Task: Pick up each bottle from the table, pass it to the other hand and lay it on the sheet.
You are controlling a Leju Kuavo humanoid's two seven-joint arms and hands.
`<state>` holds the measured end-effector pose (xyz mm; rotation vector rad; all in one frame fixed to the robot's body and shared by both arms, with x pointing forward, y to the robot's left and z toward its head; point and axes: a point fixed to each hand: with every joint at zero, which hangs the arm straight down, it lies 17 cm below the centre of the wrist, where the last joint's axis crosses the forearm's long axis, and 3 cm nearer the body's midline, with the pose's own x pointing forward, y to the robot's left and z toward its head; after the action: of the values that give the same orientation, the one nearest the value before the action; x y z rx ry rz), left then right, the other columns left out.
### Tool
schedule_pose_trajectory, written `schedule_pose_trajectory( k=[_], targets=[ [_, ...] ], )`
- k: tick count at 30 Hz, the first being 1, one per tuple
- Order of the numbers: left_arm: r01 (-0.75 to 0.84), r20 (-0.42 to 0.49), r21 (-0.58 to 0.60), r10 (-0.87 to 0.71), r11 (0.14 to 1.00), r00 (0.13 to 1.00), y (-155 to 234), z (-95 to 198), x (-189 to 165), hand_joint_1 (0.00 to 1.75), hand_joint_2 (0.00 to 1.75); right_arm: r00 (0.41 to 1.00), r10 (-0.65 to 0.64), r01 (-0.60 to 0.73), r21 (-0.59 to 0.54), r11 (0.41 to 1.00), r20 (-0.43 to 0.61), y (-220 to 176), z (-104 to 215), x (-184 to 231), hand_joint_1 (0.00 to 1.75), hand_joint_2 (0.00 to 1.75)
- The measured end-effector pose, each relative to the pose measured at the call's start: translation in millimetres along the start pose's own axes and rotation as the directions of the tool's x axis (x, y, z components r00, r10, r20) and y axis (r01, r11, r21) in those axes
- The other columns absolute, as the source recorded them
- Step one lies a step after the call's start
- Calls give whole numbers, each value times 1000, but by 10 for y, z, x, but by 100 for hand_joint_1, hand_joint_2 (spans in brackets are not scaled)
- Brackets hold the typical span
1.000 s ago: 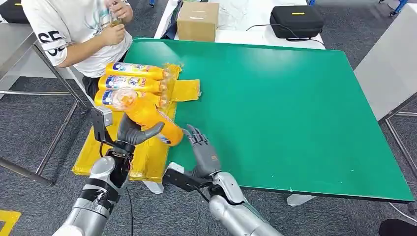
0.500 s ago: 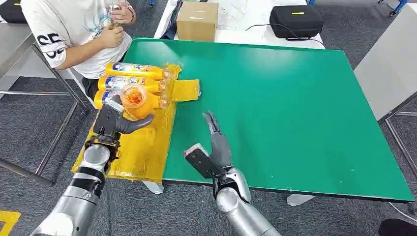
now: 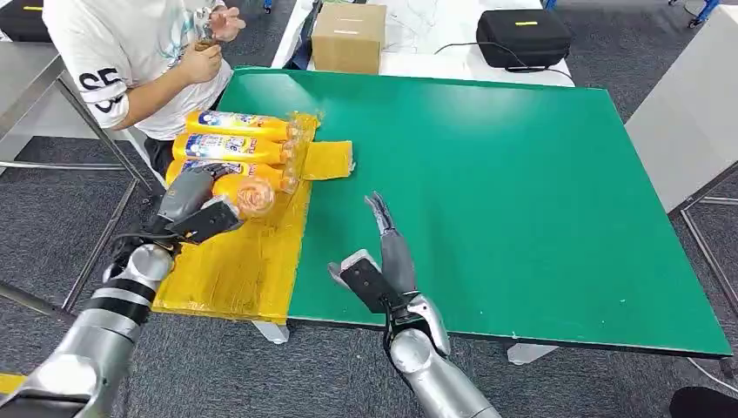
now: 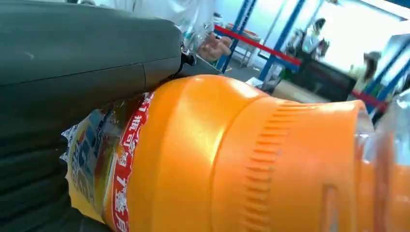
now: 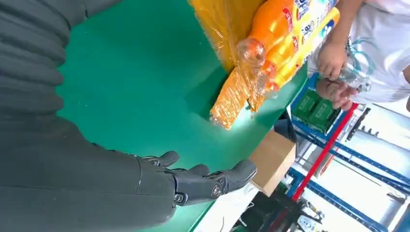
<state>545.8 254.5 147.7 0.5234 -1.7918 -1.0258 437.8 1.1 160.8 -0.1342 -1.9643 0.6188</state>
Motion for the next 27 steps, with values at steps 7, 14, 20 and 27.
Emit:
schedule_pose_trajectory(
  k=[7, 14, 20, 27],
  targets=[
    [95, -16, -122, -98, 988, 995, 2, 164, -316, 175, 175, 1000, -9, 9, 0, 1000, 1, -17, -3, -5, 0, 175],
    [218, 12, -269, -223, 938, 975, 15, 235, -503, 175, 175, 1000, -28, 27, 8, 1000, 15, -8, -12, 26, 0, 175],
    [329, 43, -355, -337, 875, 941, 51, 239, -622, 175, 175, 999, -31, 31, 14, 999, 29, -8, -38, 58, 0, 175],
    [477, 97, -504, -501, 720, 860, -225, 282, -809, 175, 175, 999, -40, 39, 32, 999, 36, 43, -75, 113, 0, 175]
  ],
)
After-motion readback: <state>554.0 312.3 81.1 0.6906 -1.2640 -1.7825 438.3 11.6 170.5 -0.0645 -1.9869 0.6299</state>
